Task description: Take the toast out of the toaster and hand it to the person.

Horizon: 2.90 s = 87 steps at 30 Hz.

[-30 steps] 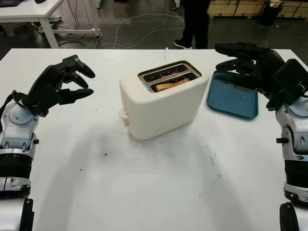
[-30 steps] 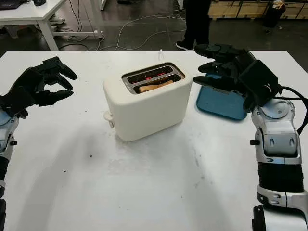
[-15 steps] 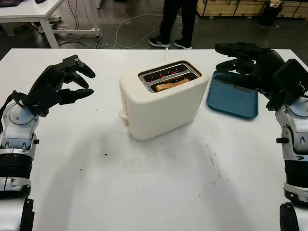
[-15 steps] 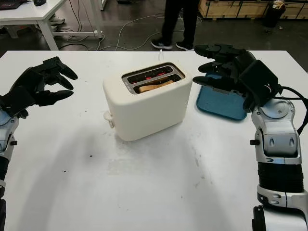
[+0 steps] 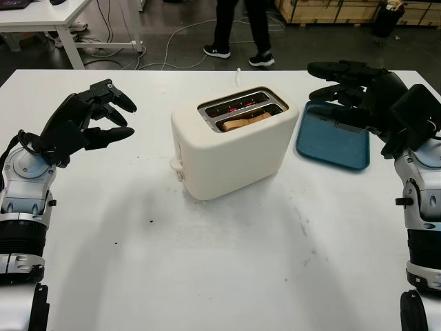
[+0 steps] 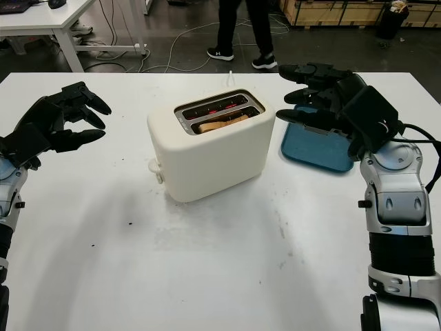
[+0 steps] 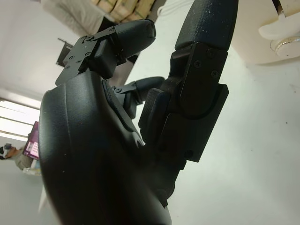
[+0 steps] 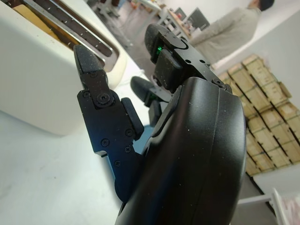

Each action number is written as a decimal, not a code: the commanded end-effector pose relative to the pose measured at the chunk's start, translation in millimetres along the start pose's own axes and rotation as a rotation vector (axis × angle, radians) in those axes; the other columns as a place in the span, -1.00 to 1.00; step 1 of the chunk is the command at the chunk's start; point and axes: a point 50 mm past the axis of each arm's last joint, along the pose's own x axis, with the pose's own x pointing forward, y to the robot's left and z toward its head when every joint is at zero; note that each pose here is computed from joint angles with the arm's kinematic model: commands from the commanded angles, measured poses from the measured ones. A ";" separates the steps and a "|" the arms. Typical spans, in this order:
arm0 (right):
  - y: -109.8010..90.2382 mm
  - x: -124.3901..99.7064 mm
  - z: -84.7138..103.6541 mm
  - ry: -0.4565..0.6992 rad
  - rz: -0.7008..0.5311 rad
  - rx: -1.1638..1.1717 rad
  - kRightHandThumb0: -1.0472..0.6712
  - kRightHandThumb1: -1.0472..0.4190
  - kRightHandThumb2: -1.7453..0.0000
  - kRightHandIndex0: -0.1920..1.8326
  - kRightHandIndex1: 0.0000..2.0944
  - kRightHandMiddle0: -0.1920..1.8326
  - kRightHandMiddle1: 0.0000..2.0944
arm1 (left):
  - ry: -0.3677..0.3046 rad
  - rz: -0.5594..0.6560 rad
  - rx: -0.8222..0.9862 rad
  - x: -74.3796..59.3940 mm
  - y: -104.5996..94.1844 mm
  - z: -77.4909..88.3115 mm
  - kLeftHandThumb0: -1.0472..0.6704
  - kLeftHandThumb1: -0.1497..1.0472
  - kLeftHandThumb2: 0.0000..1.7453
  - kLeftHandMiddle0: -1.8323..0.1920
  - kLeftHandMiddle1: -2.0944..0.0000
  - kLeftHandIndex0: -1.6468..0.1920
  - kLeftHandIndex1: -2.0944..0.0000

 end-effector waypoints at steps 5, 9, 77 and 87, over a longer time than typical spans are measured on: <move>-0.5 0.0 1.0 -0.011 -0.008 -0.003 -0.18 -0.61 1.00 -0.52 -0.09 -0.15 -0.97 | -0.025 0.015 0.002 2.8 2.0 4.9 -1.00 0.79 -0.89 0.51 -0.43 0.48 -0.33; -0.1 0.1 0.8 -0.011 -0.009 0.007 -0.17 -0.61 1.00 -0.52 -0.09 -0.15 -0.96 | -0.022 0.017 -0.005 2.6 2.1 4.5 -1.00 0.79 -0.91 0.51 -0.42 0.47 -0.32; 0.6 -0.1 1.3 0.000 -0.004 0.000 -0.19 -0.62 1.00 -0.53 -0.09 -0.16 -0.97 | -0.021 0.016 0.001 1.8 2.4 3.4 -1.00 0.79 -0.90 0.51 -0.42 0.48 -0.33; 0.7 0.2 1.9 -0.006 -0.003 -0.007 -0.16 -0.62 1.00 -0.52 -0.09 -0.16 -0.96 | -0.022 0.018 -0.006 2.2 2.3 2.9 -1.00 0.79 -0.90 0.50 -0.42 0.47 -0.33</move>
